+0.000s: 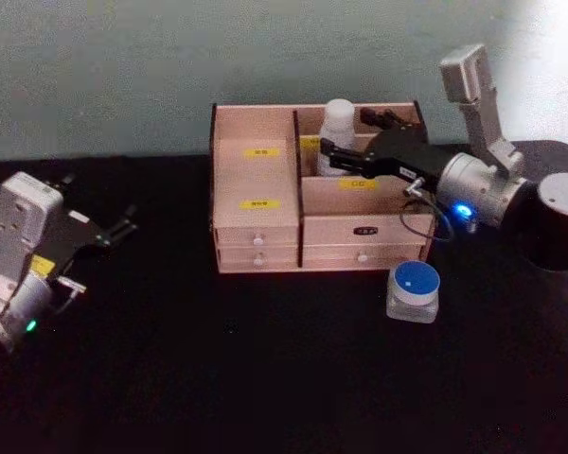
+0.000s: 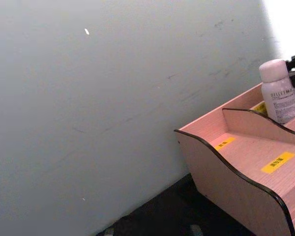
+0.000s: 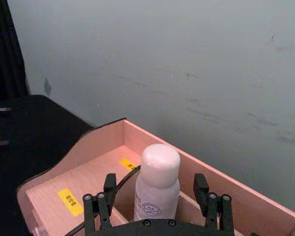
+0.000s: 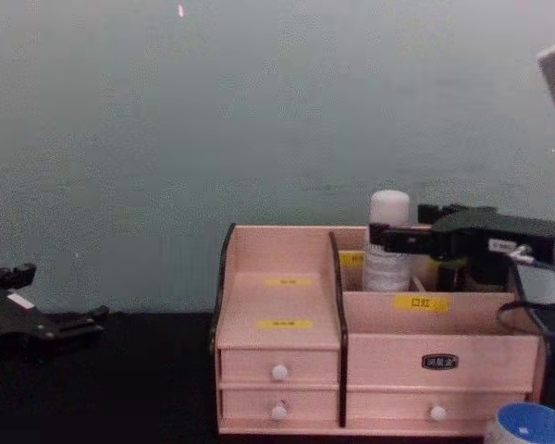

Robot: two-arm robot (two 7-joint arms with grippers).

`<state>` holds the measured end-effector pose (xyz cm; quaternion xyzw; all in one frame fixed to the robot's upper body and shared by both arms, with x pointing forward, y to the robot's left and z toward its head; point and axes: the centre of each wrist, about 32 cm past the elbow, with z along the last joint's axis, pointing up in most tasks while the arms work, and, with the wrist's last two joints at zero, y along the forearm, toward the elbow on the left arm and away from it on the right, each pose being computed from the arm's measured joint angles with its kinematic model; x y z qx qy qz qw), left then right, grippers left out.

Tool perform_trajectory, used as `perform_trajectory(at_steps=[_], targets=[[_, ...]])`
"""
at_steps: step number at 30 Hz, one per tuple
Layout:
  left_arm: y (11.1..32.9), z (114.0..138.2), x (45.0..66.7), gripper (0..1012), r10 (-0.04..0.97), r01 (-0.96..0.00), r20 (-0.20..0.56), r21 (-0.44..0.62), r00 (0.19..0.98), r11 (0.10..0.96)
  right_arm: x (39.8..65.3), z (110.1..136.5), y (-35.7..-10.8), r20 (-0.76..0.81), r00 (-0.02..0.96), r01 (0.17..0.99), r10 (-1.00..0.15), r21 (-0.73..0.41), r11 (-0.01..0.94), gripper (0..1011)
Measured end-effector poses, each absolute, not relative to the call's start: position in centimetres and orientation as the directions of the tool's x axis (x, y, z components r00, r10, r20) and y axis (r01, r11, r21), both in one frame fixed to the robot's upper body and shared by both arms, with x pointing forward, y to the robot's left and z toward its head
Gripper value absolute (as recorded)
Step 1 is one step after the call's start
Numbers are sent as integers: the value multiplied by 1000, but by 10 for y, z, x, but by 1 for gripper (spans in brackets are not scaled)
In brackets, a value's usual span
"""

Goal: Pick up the facial cleanser and watermelon frost from the table and place them into the tiered storage box.

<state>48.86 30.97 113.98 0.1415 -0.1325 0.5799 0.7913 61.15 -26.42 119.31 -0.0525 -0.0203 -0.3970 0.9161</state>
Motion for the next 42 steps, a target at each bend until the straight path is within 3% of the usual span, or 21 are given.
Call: perform_trajectory(at_steps=[19, 33, 42], targets=[[310, 1140, 489, 1001, 880, -955, 374, 70, 292, 287, 540, 1213, -313, 117, 695, 719, -710, -98, 688, 1000], [310, 1140, 489, 1001, 880, -955, 374, 70, 292, 287, 486, 1207, -331, 62, 702, 705, -710, -204, 679, 1000], [310, 1140, 489, 1001, 880, -955, 374, 70, 292, 287, 469, 1203, -335, 26, 723, 671, -690, -265, 693, 1000]])
